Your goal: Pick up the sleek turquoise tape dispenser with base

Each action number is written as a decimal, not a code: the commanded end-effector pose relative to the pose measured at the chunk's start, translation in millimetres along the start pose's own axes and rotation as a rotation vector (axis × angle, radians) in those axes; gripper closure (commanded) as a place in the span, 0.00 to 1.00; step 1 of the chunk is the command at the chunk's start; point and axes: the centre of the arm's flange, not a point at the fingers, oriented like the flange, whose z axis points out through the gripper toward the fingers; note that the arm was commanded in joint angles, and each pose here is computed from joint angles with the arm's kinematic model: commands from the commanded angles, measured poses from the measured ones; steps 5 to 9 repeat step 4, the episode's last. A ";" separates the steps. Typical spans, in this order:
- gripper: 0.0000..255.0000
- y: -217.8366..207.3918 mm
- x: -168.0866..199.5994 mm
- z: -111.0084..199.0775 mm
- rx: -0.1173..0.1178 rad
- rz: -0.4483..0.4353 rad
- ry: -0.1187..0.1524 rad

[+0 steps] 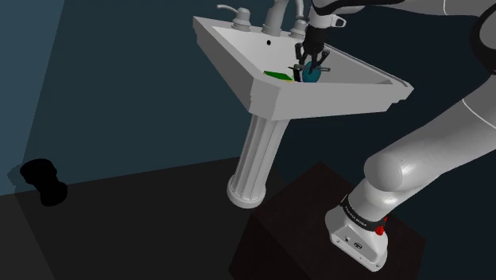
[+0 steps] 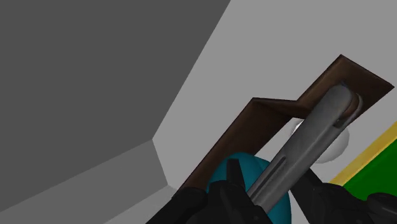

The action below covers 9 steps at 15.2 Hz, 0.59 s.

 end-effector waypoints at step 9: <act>1.00 0.5 2.8 -17.8 0.000 0.000 0.000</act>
